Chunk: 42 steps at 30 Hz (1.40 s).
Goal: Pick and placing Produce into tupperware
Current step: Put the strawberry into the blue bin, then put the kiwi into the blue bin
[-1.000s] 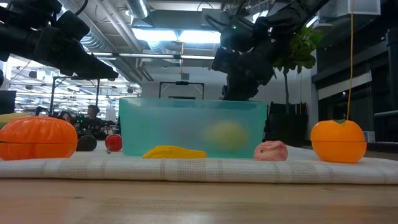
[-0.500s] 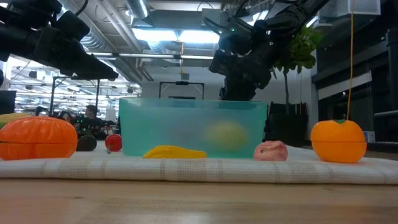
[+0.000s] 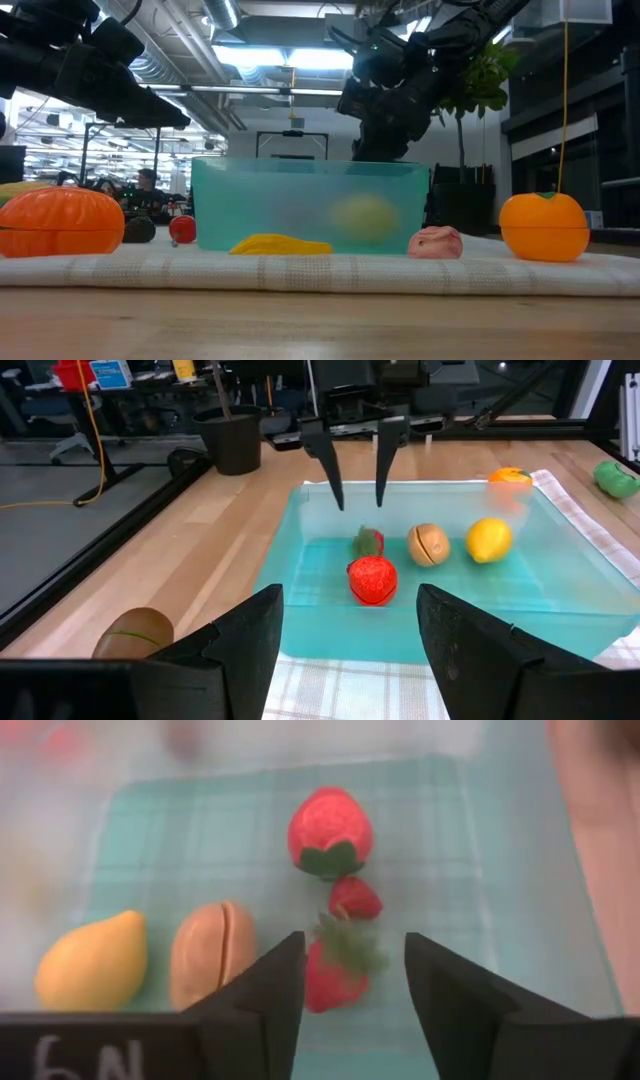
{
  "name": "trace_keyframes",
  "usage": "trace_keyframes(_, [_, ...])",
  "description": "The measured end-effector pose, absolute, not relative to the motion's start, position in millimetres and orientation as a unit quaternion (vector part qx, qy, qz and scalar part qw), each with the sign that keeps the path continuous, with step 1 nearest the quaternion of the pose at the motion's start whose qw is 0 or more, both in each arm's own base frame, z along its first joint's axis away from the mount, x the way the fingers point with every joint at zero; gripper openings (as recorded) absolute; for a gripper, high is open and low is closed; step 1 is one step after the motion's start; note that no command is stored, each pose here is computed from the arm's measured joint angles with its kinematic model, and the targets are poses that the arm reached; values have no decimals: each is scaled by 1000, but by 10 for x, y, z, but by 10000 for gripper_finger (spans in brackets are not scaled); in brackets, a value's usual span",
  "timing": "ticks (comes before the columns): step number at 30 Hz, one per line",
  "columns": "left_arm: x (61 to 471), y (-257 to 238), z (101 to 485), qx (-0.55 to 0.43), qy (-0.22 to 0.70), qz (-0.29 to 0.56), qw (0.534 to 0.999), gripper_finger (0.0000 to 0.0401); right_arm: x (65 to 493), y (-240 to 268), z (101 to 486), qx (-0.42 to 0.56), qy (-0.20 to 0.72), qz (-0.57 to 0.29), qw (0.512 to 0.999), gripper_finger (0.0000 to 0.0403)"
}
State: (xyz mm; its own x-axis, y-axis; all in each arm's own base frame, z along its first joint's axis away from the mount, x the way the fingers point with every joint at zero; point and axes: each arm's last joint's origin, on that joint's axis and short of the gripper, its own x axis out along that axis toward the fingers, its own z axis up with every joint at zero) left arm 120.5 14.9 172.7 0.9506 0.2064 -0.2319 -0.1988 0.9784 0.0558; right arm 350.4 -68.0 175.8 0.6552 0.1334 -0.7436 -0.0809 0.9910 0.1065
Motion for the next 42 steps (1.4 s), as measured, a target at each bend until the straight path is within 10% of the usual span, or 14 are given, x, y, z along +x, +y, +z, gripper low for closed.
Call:
trace_keyframes(15, [1205,152,1731,20,118,106,987,224,3479,-795,2339,-3,292,52,955,195])
trace_keyframes(42, [1203,181,1756,9,103,159,982,235,2315,-598,2013,14,125,25,992,195])
